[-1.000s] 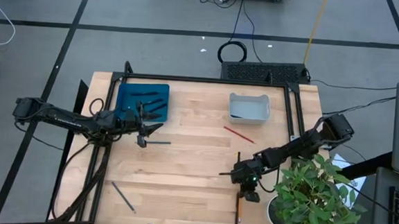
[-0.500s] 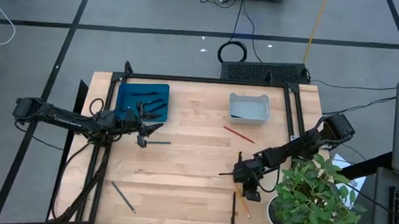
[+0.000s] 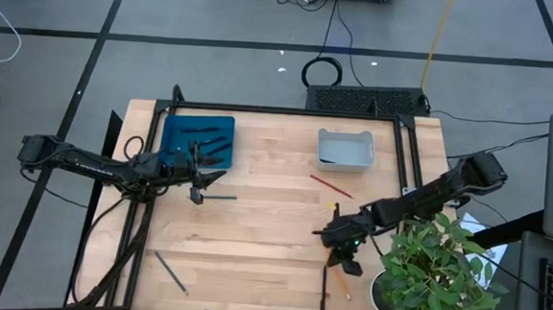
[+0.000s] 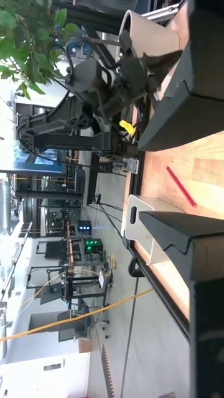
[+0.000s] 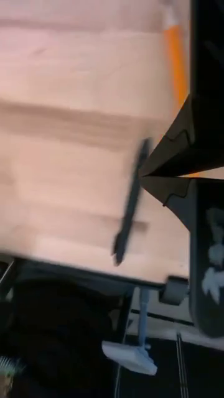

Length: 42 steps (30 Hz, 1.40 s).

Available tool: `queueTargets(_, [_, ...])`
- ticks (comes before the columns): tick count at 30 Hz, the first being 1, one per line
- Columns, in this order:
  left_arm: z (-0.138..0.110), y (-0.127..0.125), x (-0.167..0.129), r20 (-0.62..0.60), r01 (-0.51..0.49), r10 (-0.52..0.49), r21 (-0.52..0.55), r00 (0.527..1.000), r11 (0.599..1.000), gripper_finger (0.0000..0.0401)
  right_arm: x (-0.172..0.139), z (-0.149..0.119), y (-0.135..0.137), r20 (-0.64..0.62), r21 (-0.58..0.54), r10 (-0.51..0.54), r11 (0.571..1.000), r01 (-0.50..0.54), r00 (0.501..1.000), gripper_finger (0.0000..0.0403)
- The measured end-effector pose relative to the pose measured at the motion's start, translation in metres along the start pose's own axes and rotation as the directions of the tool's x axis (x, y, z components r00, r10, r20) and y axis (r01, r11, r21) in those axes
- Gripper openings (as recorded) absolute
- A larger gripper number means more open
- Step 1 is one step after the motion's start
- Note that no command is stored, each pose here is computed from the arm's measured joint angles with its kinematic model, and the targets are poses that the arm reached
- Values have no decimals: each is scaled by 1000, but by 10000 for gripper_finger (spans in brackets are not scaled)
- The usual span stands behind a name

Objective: Sort pens & pencils
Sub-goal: Put the black pen into the blue bin

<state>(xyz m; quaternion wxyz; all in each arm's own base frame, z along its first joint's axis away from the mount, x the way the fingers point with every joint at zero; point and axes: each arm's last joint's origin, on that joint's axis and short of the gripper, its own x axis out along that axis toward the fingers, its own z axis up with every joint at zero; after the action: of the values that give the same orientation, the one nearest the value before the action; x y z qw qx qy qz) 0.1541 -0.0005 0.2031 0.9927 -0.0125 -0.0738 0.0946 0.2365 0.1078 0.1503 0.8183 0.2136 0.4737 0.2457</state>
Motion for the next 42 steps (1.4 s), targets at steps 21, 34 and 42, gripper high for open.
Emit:
queueTargets(21, [-1, 2, 0, -8, -53, 53, 3, 999, 999, 173, 18, -12, 9, 59, -482, -204, 851, 207, 977, 169])
queueTargets(34, [-1, 2, 0, -10, -53, 53, -2, 999, 999, 172, 19, -18, 12, -5, -723, -174, 681, 117, 985, 193])
queueTargets(42, [-6, 2, 0, -58, -55, 56, 7, 997, 998, 173, 35, 0, 18, -17, -774, -178, 626, 100, 984, 183])
